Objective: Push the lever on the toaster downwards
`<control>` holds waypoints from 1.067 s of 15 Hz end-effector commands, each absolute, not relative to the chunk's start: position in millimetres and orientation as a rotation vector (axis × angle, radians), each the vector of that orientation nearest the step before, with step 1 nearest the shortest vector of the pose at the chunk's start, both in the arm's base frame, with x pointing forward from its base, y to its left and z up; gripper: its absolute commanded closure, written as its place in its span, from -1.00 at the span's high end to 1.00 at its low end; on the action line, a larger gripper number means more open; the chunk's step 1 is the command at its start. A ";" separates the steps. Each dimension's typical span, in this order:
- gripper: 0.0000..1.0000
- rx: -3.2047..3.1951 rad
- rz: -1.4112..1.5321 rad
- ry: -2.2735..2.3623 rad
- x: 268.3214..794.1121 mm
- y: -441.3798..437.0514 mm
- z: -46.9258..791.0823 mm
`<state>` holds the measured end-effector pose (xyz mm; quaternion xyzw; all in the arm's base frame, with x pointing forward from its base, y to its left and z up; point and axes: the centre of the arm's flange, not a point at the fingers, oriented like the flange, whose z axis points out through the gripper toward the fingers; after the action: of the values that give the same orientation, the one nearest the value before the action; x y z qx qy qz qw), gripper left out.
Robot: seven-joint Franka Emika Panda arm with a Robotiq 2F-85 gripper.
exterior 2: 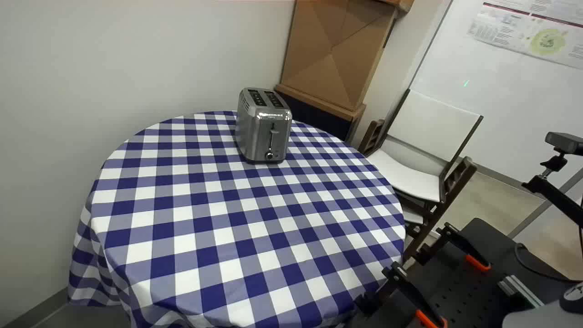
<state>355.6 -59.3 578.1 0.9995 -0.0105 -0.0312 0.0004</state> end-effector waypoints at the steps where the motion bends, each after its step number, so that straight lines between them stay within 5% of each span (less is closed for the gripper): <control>1: 1.00 3.139 -0.097 -0.033 355.6 -59.3 578.2; 8: 1.00 3.145 -0.083 -0.058 358.4 -59.3 576.4; 16: 1.00 3.148 0.243 -0.125 438.5 -67.5 529.5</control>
<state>404.5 -64.2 550.5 0.9979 -0.0321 0.0569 0.0022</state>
